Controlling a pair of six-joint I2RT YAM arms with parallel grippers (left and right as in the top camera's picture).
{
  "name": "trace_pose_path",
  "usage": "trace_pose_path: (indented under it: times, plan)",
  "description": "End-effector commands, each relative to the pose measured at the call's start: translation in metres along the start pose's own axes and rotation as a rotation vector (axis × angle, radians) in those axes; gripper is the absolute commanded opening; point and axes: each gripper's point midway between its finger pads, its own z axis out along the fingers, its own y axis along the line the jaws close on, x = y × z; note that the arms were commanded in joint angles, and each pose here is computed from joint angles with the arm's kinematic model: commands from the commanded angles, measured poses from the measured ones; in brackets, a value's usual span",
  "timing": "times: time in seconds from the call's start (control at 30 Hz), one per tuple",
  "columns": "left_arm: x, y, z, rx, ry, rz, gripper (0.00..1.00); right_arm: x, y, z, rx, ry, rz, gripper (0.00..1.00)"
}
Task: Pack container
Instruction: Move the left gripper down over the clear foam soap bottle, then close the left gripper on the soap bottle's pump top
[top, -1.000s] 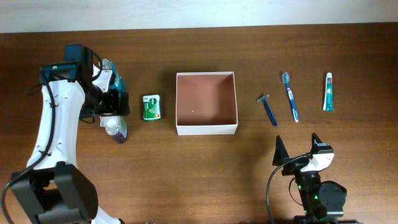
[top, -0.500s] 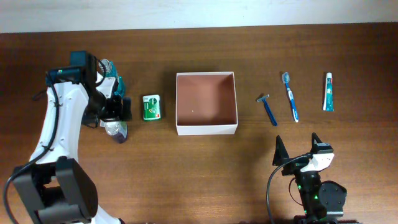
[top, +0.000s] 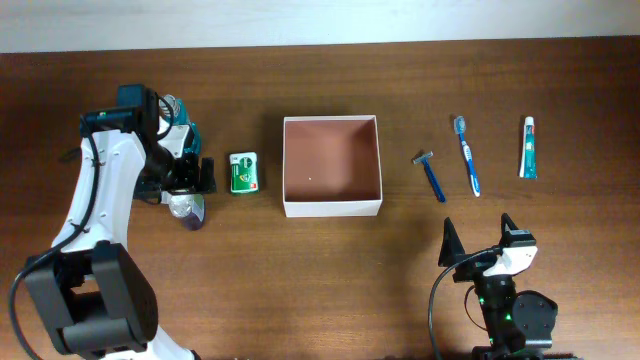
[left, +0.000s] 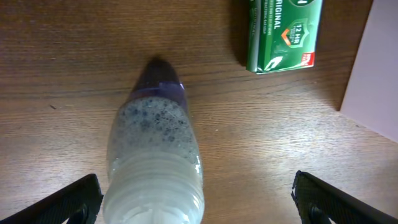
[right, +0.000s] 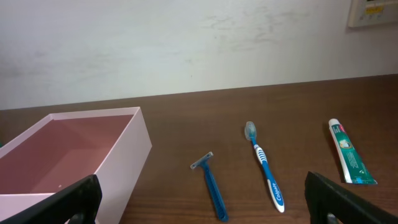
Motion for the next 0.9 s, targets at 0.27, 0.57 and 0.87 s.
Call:
trace_pose_path:
  times: [0.27, 0.57, 0.87]
  plan:
    - [0.005, 0.011, 0.005, -0.055, 0.023, -0.09, 0.99, 0.002, 0.0, 0.0, -0.005, 0.001, -0.007, 0.99]
    - [0.005, 0.022, 0.01, -0.111, 0.038, -0.1, 0.99, 0.002, 0.0, 0.0, -0.005, 0.001, -0.007, 0.99]
    - [0.005, 0.022, 0.014, -0.11, 0.046, -0.099, 0.99, 0.002, 0.0, 0.0, -0.005, 0.001, -0.007, 0.99]
